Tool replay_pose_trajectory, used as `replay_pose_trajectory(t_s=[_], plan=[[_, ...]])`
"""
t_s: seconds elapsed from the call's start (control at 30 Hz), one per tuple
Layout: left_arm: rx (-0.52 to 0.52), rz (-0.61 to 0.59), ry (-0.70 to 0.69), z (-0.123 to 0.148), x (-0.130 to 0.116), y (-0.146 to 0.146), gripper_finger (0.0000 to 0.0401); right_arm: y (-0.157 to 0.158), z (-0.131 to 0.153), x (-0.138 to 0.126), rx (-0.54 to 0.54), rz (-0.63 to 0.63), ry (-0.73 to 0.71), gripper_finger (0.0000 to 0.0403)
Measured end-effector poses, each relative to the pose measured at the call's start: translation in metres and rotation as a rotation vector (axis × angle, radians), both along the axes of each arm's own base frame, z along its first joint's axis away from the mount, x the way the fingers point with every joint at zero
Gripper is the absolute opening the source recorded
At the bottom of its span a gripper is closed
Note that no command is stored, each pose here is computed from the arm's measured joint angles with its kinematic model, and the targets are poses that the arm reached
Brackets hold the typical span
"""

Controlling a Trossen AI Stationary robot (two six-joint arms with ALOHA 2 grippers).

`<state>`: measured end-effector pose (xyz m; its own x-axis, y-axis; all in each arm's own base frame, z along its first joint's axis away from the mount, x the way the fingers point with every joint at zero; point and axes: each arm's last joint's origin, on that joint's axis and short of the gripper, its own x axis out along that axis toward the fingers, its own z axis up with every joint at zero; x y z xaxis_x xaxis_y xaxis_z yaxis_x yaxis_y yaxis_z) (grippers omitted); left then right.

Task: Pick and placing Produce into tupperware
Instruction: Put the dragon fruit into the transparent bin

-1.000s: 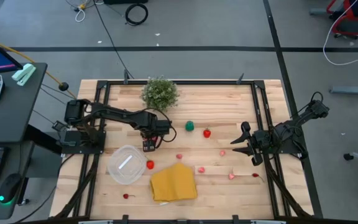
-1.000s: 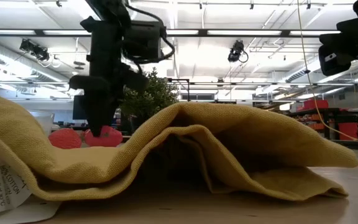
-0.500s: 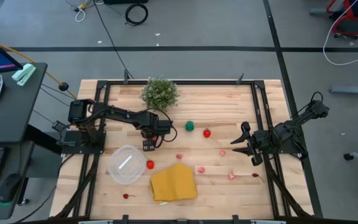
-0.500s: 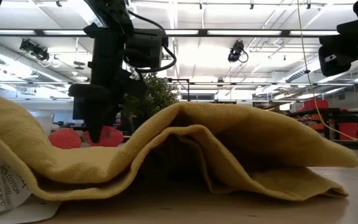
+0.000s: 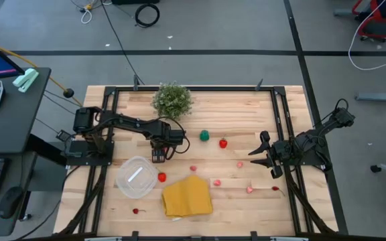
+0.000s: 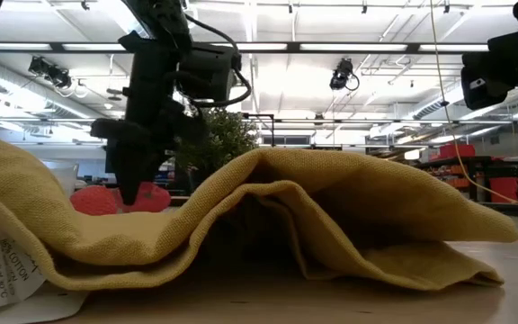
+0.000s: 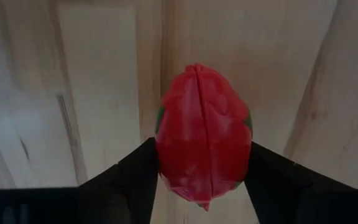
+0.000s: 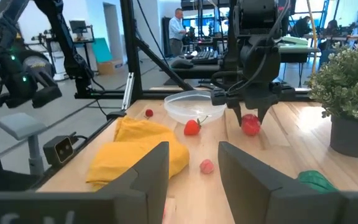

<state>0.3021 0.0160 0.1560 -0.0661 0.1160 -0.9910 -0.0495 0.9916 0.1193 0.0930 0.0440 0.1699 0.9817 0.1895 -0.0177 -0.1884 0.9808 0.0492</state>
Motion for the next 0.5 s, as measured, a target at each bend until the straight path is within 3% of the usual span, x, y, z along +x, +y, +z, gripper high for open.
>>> replay_pose_trajectory(t_s=[0.27,0.5], plan=[[0.005,0.028,0.114,0.008,-0.008,-0.01,0.02,0.0,0.0,0.0,-0.117,0.002,-0.021,0.0146],[0.02,0.048,0.151,0.044,0.0,-0.019,0.0213,0.0,0.0,0.0,-0.257,0.004,-0.048,0.0146]])
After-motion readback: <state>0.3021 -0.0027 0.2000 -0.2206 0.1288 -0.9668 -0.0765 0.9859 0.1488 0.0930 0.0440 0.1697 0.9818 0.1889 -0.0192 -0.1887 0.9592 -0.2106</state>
